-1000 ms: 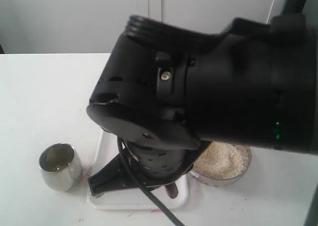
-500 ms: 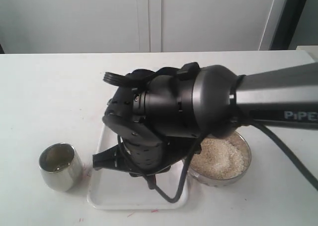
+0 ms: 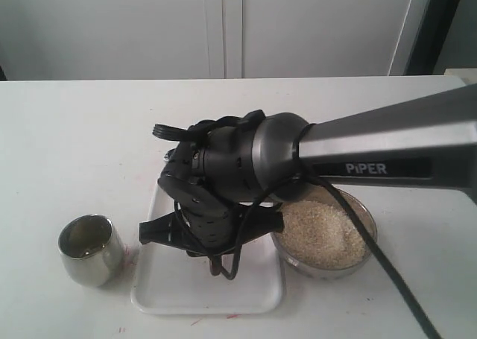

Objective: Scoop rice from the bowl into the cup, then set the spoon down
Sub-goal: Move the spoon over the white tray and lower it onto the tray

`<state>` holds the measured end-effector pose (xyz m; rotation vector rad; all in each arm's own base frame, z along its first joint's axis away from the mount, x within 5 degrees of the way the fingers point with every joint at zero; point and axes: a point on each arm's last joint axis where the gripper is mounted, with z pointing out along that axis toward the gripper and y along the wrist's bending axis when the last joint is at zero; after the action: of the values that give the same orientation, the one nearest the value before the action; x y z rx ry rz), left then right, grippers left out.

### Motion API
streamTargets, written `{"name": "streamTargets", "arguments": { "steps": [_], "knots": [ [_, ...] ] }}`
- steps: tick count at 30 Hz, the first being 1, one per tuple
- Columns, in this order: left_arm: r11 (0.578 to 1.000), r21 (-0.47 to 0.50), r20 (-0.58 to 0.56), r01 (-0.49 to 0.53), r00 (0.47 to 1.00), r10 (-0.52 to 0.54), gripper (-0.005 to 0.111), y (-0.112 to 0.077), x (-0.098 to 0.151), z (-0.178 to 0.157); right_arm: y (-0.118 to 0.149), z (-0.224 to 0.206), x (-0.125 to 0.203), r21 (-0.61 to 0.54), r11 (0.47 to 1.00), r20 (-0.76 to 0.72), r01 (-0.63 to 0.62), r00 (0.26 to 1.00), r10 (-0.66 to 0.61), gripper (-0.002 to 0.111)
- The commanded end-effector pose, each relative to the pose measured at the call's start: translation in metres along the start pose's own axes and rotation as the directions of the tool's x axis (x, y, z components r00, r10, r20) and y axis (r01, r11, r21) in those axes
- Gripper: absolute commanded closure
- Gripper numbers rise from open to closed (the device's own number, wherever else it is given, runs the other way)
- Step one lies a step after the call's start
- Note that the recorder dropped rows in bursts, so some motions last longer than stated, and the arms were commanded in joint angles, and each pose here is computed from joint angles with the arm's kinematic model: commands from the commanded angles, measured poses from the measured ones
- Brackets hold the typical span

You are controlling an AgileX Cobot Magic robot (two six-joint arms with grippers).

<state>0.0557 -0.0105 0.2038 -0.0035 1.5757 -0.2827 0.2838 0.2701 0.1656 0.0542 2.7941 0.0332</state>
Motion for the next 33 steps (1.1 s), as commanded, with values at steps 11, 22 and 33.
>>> {"name": "streamTargets", "arguments": {
  "steps": [11,22,33],
  "knots": [
    [1.000,0.009,0.008,0.006,1.000,-0.006,0.092,-0.0008,-0.0024,-0.0002,-0.0039,0.0041,-0.0006,0.047,0.999,-0.030,-0.016,0.999,0.018,0.108],
    [1.000,0.009,0.008,0.006,1.000,-0.006,0.092,-0.0008,-0.0024,-0.0002,-0.0038,0.0081,0.0006,0.055,0.998,-0.038,-0.006,0.999,0.008,0.108],
    [1.000,0.009,0.008,0.006,1.000,-0.006,0.092,-0.0008,-0.0024,-0.0002,-0.0010,0.0082,-0.0016,0.024,1.000,-0.015,0.014,1.000,-0.014,0.108]
  ]
}}
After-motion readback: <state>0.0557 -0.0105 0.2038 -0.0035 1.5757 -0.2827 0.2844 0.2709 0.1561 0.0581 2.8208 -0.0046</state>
